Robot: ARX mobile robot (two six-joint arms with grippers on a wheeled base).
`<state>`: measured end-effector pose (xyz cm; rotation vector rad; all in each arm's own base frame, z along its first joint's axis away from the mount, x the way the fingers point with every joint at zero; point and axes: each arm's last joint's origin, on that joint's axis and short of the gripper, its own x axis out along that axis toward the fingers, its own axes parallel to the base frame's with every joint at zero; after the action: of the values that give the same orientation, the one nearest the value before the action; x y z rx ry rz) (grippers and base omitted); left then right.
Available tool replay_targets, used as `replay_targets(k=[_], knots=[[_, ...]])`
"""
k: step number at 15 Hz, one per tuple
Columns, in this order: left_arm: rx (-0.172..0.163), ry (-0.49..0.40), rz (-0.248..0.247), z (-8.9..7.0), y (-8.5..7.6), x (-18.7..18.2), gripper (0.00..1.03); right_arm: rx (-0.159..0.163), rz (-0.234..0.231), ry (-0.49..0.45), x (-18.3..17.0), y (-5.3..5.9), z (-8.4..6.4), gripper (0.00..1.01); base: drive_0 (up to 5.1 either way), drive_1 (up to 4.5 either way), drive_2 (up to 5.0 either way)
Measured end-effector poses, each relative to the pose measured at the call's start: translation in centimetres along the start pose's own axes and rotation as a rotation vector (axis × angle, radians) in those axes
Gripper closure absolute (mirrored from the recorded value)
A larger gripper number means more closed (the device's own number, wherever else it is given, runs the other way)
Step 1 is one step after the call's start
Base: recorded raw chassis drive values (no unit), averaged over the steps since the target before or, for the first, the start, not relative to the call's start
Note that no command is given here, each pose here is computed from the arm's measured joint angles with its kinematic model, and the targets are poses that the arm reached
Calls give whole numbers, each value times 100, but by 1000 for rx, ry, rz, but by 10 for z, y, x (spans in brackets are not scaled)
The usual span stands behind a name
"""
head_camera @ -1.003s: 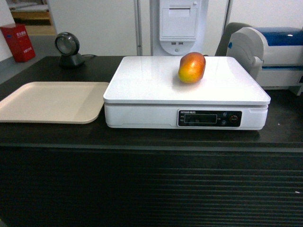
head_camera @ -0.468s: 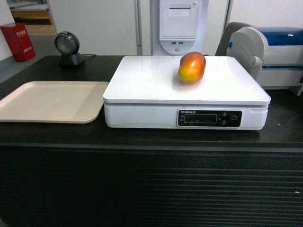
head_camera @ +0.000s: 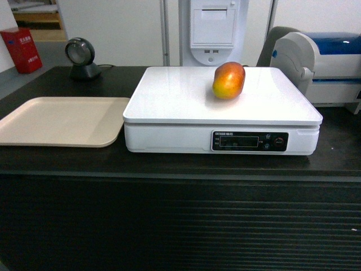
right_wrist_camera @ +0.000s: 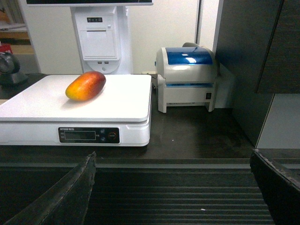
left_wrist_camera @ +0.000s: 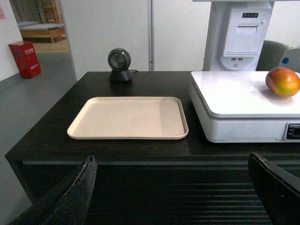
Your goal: Place dark red mango on scale at checkout
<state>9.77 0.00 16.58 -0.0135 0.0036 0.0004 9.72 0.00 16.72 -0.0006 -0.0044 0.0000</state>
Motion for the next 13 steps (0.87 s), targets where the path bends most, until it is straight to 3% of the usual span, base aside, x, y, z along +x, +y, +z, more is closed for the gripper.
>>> replay_targets(k=[13], knots=[[0, -2, 0, 0, 0, 0, 5, 0, 0, -1, 0, 0, 0, 3, 0, 0, 0]])
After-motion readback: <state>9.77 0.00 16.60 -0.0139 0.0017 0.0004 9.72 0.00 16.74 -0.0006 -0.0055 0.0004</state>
